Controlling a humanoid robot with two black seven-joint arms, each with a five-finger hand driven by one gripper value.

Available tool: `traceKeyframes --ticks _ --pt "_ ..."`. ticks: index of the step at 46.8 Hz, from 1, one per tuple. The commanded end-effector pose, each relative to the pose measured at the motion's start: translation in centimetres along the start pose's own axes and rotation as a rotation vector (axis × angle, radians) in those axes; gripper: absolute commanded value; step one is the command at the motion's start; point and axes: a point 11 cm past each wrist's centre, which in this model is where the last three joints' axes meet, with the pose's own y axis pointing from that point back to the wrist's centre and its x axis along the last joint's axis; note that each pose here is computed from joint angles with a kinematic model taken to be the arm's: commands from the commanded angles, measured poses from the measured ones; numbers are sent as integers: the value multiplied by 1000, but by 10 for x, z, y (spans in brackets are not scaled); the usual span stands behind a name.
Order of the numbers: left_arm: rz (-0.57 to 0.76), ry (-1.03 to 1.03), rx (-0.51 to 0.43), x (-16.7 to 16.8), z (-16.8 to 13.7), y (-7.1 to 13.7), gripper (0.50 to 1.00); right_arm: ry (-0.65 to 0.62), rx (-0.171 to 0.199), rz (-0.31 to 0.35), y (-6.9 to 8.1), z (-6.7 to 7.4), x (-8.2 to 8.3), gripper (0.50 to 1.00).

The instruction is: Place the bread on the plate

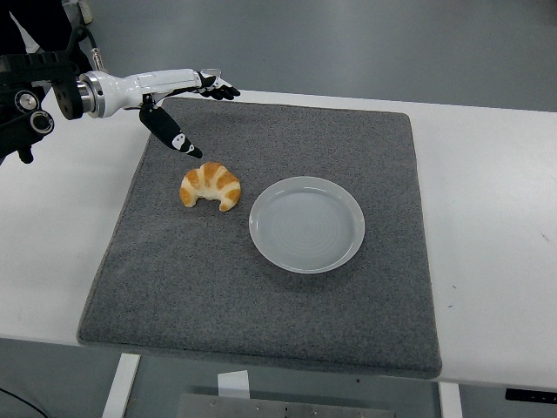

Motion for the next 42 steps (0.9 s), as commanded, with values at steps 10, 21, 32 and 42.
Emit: traceKeyframes --ticks 10,21,32,42 --pt "-29 33 19 -26 -14 -4 986 0 0 0 0 0 0 952" --pt "-2 63 29 -55 -25 -14 986 0 0 0 0 0 0 952" --pt "37 80 22 -72 -28 -26 977 0 0 0 0 0 0 952" --pt "21 94 28 -84 -32 -26 977 0 0 0 0 0 0 952"
